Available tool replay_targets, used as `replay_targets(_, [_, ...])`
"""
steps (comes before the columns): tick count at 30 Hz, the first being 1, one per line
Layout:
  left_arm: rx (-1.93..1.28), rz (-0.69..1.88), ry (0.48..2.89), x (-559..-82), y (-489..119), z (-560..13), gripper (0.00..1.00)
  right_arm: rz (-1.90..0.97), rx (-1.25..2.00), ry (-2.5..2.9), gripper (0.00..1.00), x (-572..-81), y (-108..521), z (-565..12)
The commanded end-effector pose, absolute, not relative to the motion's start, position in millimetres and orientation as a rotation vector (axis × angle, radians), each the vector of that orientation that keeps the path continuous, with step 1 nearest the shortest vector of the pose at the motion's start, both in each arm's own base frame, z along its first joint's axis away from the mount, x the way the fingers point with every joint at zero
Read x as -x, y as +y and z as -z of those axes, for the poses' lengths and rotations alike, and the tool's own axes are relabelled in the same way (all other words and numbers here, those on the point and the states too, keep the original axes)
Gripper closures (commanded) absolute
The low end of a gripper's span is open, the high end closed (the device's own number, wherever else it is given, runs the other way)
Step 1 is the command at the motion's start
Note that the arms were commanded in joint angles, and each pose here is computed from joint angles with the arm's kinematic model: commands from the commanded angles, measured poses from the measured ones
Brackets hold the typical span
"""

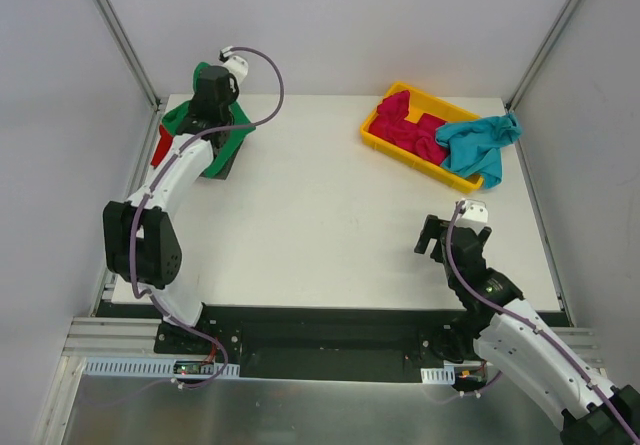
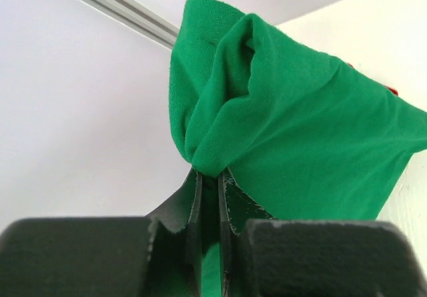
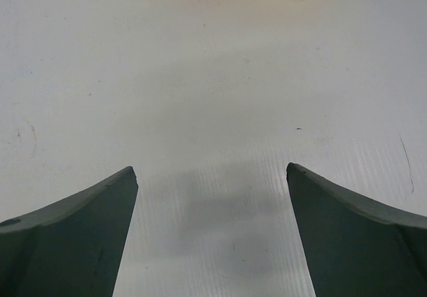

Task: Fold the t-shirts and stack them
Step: Put the neatly folded tshirt into the corner of the board with the left arm

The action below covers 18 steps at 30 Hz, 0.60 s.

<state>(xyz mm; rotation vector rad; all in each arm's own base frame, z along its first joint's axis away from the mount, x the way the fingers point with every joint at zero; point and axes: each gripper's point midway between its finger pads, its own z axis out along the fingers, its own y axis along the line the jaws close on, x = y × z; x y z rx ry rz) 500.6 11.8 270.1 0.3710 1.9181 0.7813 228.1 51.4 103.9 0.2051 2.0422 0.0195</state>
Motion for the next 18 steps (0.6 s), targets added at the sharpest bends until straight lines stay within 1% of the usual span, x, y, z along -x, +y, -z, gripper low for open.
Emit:
replay_targets(1, [-0.284,-0.701,1.775,-494,8,-341,1.00,-0.021,-0.244,1.988,0.04,-234,48,-114])
replay_targets(5, [-0.258,-0.688,1.753,-492,8,-357,1.00,-0.024,-0.243,1.982,0.04,-234,48,-115])
replay_targets(9, [-0.264,-0.653,1.770,-490,4,-357,1.00,-0.022,-0.248,1.982,0.04,-234,48,-115])
replay_targets(18, [-0.230,-0.633,1.858,-518,1,-321,1.00,-0.008,-0.257,1.984,0.04,-234,46,-114])
